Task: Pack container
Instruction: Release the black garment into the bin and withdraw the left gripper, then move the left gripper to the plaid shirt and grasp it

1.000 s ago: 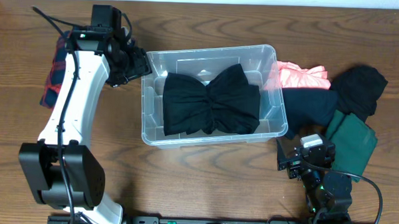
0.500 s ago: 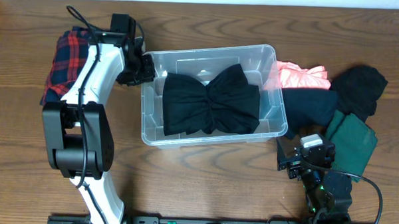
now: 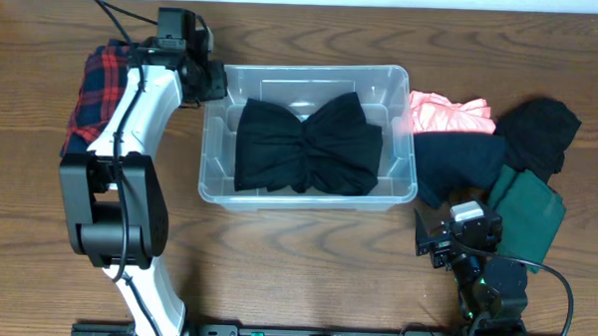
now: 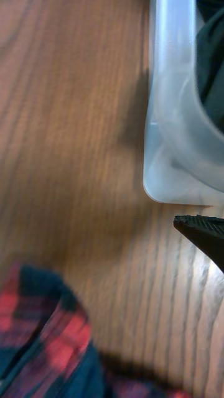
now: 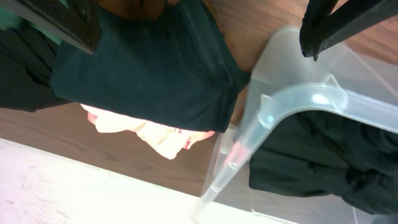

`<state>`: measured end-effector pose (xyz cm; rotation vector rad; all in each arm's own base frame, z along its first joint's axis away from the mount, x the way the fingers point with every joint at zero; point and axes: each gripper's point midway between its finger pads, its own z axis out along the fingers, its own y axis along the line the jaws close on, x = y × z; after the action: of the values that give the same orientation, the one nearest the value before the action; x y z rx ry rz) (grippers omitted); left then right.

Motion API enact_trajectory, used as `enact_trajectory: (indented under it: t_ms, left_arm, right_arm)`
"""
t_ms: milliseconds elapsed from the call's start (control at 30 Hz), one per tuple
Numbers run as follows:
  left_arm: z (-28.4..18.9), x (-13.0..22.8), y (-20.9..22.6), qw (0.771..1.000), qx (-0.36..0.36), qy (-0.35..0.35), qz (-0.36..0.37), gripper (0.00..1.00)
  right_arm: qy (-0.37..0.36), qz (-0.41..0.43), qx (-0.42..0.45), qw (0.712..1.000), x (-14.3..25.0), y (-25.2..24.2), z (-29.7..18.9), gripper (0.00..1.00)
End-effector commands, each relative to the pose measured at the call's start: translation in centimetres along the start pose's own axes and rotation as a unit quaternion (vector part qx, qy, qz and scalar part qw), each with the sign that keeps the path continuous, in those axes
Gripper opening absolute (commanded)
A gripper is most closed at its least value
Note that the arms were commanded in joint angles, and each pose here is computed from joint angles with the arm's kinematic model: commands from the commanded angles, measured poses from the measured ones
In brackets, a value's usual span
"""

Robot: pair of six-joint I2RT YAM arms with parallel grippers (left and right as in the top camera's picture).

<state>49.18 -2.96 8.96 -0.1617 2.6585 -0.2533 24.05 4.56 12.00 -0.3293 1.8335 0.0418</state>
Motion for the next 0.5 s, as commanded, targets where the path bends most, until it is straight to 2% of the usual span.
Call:
enact_trajectory:
  t_ms: [0,67,100,133,200,233,400,467]
  left_arm:
    - [-0.7,-1.1,1.8,1.000,-0.021,-0.022,-0.004,0.25]
    - [-0.7,-1.3,1.9,0.999,-0.020,-0.025,-0.004,0.26]
    - [-0.7,-1.4,1.8,0.999,-0.019,-0.026,-0.004,0.31]
    - [-0.9,-1.6,1.8,0.999,-0.019,-0.028,-0.004,0.42]
    - [-1.6,-2.1,1.6,0.999,-0.018,-0.033,-0.003,0.71]
    - [-2.2,-2.6,1.4,0.999,-0.018,-0.039,-0.003,0.78]
    - [-8.5,-6.0,0.8,0.996,-0.015,-0.092,-0.003,0.92]
    - [-11.7,-6.9,2.0,0.993,-0.031,-0.113,-0.013,0.95]
  right_arm:
    - [0.001,0.007,0.002,1.000,0.2,-0.1,0.0,0.99]
    - [0.001,0.007,0.002,1.000,0.2,-0.1,0.0,0.99]
    - [0.001,0.007,0.002,1.000,0.2,-0.1,0.0,0.99]
    - [0.001,0.007,0.002,1.000,0.2,-0.1,0.0,0.99]
    - [0.001,0.007,0.002,1.000,0.2,-0.1,0.0,0.99]
    - [0.001,0.007,0.002,1.000,0.2,-0.1,0.0,0.99]
    - [0.001,0.007,0.002,1.000,0.2,-0.1,0.0,0.99]
    - [0.001,0.007,0.002,1.000,0.2,-0.1,0.0,0.99]
